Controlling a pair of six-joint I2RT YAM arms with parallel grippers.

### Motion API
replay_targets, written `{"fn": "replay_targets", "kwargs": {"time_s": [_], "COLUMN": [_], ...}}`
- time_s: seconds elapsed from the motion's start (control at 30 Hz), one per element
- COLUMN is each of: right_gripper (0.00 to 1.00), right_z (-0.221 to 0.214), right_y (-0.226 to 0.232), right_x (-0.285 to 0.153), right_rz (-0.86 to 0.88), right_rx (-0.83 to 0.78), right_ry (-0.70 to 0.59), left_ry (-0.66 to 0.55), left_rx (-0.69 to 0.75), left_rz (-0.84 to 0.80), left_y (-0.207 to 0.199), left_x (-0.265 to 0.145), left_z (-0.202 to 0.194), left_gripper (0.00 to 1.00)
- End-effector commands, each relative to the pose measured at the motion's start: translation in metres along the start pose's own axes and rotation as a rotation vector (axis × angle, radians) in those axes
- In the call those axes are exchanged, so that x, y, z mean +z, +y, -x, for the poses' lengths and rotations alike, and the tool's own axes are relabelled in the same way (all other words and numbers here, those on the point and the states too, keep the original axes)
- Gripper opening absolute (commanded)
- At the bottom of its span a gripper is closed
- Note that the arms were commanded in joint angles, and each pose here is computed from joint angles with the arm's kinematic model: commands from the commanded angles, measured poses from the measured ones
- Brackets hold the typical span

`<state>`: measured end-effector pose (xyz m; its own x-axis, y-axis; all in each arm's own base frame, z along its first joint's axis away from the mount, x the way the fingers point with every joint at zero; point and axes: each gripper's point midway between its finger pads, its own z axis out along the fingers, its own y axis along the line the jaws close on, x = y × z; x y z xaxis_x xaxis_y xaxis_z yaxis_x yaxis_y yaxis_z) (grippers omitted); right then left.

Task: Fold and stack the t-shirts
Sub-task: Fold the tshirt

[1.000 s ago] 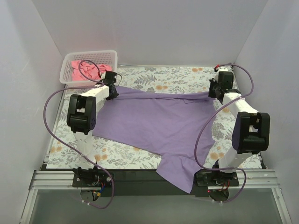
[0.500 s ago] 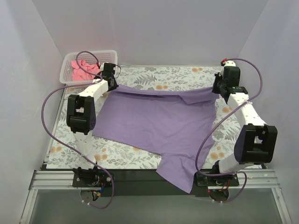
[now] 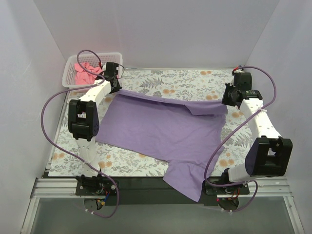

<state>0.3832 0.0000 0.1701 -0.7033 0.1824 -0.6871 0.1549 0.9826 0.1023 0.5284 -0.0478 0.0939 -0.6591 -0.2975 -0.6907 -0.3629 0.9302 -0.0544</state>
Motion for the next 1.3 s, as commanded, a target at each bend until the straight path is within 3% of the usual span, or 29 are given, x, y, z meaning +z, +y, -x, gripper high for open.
{"fn": "replay_targets", "kwargs": {"time_s": [0.0,0.37,0.77,1.27], "right_gripper": [0.01,0.01,0.01,0.01], "right_z": [0.012,-0.030,-0.081,-0.137], "right_y": [0.005,0.002,-0.009,-0.019], "right_x": [-0.026,-0.023,-0.016,-0.002], "right_rz": [0.025,0.020,-0.018,-0.048], "right_rx": [0.038,0.069,0.096,0.122], "right_ry": [-0.017,0.078,0.151,0.227], "left_ry": [-0.082,-0.035,0.068,0.099], "left_rx": [-0.026,-0.008,0.003,-0.021], "left_rz": [0.007,0.036,0.076,0.158], "left_y": [0.009,0.014,0.022,0.040], "left_x": [-0.031,-0.013,0.019,0.023], "left_z": [0.042,0.021,-0.028,-0.051], "left_gripper": [0.00,0.00,0.00,0.00]}}
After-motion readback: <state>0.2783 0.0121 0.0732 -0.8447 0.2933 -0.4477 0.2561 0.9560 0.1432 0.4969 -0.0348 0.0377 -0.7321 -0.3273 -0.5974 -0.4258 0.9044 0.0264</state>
